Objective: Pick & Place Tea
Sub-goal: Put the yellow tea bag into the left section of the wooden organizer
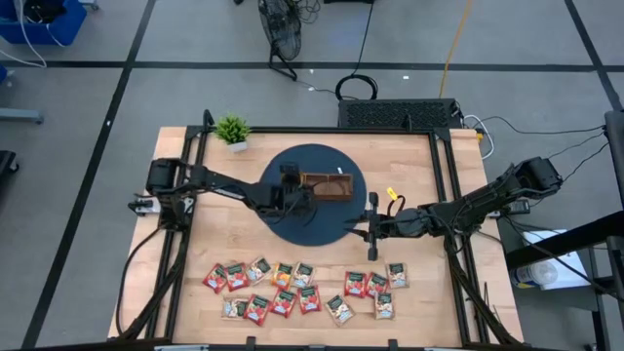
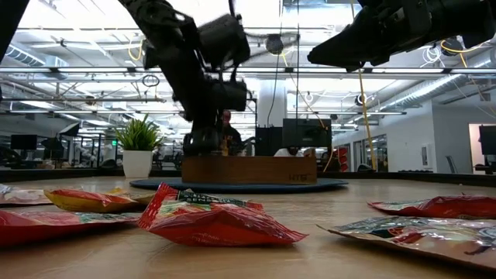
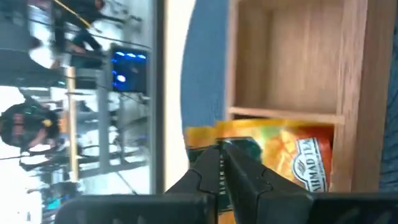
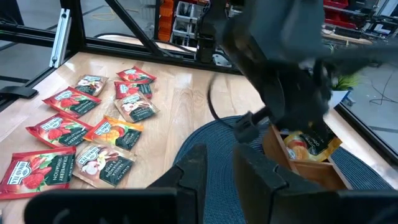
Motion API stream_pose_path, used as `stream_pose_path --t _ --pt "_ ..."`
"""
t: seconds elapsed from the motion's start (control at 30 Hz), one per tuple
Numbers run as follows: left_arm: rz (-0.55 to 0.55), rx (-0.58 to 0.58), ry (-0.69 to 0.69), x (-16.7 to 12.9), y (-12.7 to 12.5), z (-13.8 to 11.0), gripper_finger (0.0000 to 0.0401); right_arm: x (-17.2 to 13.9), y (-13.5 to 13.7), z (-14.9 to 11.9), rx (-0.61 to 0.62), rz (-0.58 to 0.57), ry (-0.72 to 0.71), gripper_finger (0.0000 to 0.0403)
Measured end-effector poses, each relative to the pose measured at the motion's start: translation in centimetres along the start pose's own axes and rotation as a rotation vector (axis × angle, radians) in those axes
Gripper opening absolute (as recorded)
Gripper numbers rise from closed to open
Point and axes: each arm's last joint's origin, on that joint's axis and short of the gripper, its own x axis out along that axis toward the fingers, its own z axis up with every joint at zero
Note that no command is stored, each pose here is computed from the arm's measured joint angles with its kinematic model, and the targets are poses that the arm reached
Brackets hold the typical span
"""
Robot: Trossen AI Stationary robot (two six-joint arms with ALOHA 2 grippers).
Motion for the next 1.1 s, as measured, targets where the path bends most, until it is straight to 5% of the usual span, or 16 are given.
stream_pose_path --t 0.1,0.3,0.47,0.63,0.73,0.83,0.9,0.97,1.1 --pt "-0.045 -0.074 -0.08 -2.2 0.5 0.5 0.0036 0.0 0.0 0.0 0.001 0.0 -0.001 0.0064" --pt "-0.318 -0.239 -0.303 -7.1 2.5 0.9 0.0024 0.0 0.0 0.0 0.036 0.003 -0.002 0.0064" --pt "-0.455 -0.277 -0.409 -9.6 2.9 0.1 0.0004 -0.1 0.1 -0.2 0.08 0.033 0.0 0.0064" --pt "-0.585 -0.356 -0.65 -11.2 2.8 -1.1 0.0024 -0.3 0.3 -0.5 0.083 0.067 -0.016 0.0064" --pt "-0.775 -0.396 -0.663 -11.3 1.5 -2.8 0.0041 -0.3 0.3 -0.4 0.084 0.067 -0.03 0.0063" --pt "-1.116 -0.488 -0.632 -11.9 -0.4 -3.5 0.0054 -0.3 0.3 -0.3 0.07 0.065 -0.041 0.0064" --pt "-1.336 -0.476 -0.625 -12.8 -1.7 -3.5 0.0061 -0.3 0.3 -0.3 0.063 0.065 -0.044 0.0063" --pt "-1.436 -0.398 -0.706 -14.5 -3.0 -3.1 0.0064 -0.3 0.3 -0.3 0.061 0.065 -0.042 0.0064" --pt "-1.283 -0.138 -0.931 -19.6 -6.6 -1.8 0.0059 -0.3 0.3 -0.3 0.063 0.064 -0.045 0.0063"
